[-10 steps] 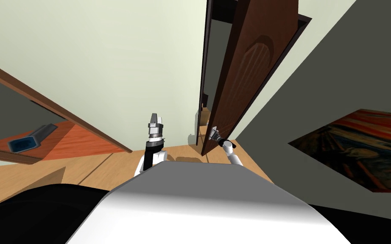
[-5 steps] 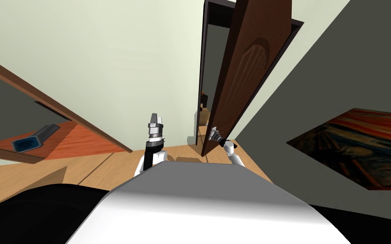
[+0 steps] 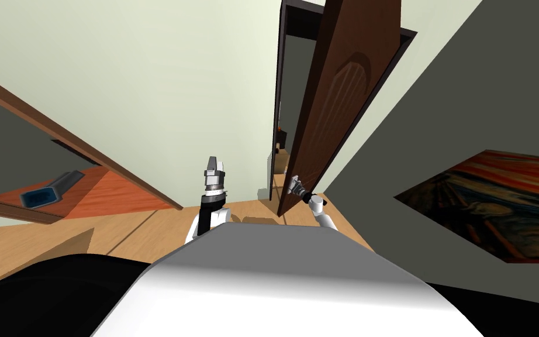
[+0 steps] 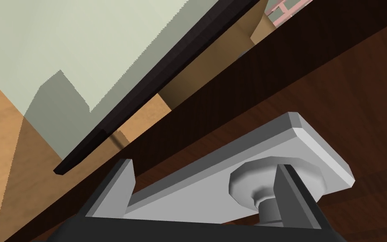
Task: Pull the door open
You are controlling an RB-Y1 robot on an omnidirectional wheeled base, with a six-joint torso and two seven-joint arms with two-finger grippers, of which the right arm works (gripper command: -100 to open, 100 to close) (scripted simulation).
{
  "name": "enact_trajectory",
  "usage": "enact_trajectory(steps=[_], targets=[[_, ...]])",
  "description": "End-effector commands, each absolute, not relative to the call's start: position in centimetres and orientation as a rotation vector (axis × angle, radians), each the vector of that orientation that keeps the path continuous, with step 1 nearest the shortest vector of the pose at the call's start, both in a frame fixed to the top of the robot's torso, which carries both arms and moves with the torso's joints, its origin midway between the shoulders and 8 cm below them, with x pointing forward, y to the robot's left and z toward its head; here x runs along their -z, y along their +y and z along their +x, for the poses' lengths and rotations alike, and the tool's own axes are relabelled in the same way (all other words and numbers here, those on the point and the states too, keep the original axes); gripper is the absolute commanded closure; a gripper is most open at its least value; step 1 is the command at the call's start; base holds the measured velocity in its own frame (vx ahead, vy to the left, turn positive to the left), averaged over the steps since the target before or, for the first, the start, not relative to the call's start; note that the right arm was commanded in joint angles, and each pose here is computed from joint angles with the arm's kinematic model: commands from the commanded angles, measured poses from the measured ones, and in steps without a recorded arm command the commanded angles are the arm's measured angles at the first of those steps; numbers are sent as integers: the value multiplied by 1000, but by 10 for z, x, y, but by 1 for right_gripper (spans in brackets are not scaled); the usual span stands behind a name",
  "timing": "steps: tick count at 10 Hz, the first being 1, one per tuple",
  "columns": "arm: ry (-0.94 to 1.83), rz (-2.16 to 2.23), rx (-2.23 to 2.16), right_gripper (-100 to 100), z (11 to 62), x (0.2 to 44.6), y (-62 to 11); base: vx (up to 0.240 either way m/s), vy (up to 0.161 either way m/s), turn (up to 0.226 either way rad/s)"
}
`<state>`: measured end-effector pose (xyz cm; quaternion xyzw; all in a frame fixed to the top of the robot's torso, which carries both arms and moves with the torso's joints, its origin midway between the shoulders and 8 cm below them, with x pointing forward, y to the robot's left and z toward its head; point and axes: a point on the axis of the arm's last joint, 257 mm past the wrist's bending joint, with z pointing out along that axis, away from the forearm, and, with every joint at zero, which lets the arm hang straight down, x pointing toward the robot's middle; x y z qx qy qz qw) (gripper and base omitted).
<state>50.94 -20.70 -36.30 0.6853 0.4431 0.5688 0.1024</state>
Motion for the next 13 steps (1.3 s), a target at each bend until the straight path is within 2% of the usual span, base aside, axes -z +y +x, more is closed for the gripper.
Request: enact_trajectory(steps=[1,6,7,9,13], targets=[[1303,2088,-1625,100,492,387,-216,4,0,-13],[1303,2088,-1625,100,492,387,-216,0,1,-1],[1284,2063,-1709,100,506,360,-209,-54,-43,87],[1250,2122,-1765,100,505,360,-208,-87,-136,165],[1240,2132,-1787,100,505,357,-208,-37,-50,10]])
